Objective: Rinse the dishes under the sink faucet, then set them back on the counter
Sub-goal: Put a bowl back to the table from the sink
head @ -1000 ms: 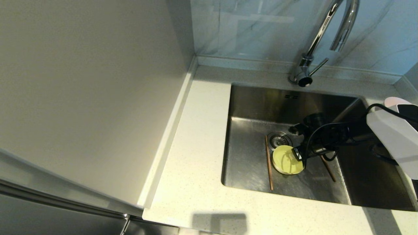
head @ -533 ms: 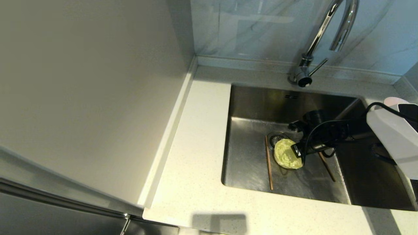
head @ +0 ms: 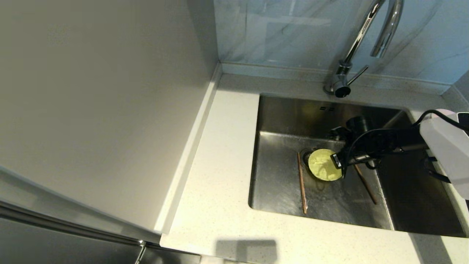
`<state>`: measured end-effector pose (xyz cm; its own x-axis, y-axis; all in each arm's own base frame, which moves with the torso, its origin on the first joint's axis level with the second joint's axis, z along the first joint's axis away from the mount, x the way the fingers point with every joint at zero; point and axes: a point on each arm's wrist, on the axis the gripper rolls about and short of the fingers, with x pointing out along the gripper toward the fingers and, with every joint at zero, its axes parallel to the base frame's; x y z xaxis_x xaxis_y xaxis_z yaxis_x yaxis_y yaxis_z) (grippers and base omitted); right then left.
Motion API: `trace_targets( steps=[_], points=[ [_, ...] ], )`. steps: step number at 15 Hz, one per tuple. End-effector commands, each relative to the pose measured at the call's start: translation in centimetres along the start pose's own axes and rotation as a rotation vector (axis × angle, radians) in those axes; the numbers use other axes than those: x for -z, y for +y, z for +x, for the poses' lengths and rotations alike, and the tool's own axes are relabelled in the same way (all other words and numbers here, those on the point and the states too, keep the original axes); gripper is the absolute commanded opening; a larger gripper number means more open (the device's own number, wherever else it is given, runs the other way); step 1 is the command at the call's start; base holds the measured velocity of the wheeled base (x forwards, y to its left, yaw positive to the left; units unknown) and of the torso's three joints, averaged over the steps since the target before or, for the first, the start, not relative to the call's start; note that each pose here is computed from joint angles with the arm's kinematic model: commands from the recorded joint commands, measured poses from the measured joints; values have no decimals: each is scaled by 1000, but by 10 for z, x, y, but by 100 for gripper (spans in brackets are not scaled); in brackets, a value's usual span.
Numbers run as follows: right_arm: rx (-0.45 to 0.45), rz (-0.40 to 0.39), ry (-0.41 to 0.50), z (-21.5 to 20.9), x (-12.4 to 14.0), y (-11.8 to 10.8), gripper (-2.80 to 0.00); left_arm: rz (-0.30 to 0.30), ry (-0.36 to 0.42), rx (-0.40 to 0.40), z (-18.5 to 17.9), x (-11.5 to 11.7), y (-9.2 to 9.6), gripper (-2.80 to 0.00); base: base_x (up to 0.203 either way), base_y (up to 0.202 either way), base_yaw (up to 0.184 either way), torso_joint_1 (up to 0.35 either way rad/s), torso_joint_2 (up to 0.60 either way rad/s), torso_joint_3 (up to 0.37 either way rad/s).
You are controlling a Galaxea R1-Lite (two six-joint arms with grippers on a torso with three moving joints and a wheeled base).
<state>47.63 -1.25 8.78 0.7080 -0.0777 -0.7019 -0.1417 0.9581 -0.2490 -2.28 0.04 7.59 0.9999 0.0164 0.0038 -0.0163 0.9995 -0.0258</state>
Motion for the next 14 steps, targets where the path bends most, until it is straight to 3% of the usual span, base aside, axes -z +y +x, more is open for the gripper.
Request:
trace_targets(
  steps=[1, 14],
  points=[
    [23, 11, -30, -8, -7, -11, -280, 0, -4, 0, 0, 0, 0, -280, 0, 0, 0, 0, 0, 0],
    [206, 67, -108, -80, -12, -88, -280, 0, -4, 0, 0, 0, 0, -280, 0, 0, 0, 0, 0, 0]
  ],
)
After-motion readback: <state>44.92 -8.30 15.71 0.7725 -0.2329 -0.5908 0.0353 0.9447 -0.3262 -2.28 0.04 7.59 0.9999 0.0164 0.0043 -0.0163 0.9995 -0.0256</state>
